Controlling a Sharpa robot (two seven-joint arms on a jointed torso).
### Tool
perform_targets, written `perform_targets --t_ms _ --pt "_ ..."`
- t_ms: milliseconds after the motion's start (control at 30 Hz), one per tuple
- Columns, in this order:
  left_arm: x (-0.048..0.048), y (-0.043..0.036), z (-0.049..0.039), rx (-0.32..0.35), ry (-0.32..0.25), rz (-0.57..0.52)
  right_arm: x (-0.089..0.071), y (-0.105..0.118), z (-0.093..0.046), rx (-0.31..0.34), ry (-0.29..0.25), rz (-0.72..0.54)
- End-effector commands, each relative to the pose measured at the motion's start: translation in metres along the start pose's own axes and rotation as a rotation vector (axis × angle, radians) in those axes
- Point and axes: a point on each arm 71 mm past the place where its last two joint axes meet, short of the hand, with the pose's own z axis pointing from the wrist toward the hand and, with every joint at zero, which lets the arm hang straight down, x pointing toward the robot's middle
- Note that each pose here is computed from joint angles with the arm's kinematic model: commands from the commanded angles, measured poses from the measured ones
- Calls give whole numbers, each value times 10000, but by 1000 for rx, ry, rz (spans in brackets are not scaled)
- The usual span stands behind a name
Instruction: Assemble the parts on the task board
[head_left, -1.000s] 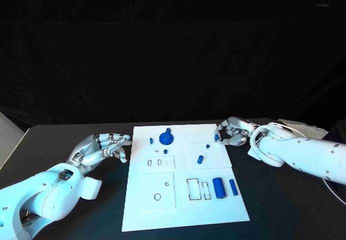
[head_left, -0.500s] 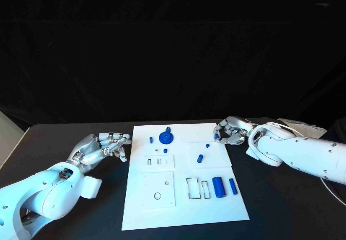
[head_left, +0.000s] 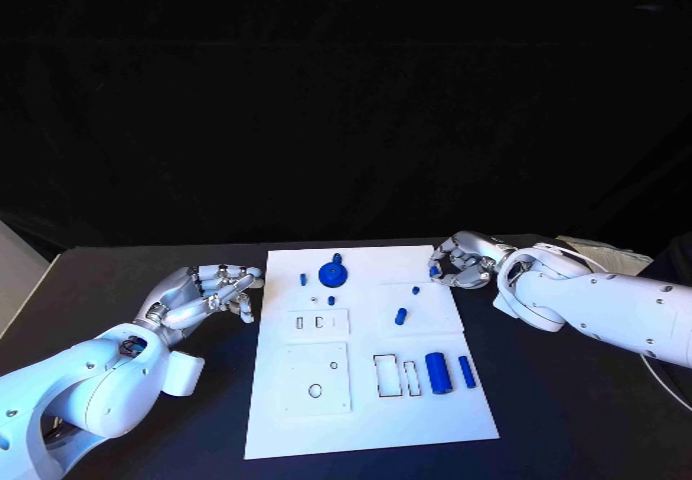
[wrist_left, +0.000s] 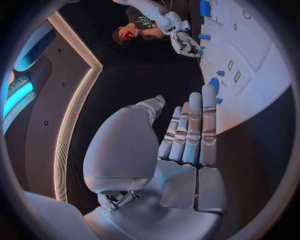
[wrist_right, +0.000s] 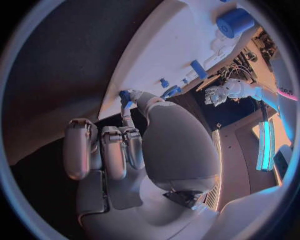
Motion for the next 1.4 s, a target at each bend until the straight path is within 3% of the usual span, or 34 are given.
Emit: perform_targets --t_ms 33,1133,1400 --pt "18 -7 2 7 18 -3 2 -3 3 2 -5 -16" --pt "11 0 -6 3 16 -2 -31 151 24 -26 -126 -49" --pt "7 -1 -10 3 14 -2 -28 357 23 -36 -127 -61"
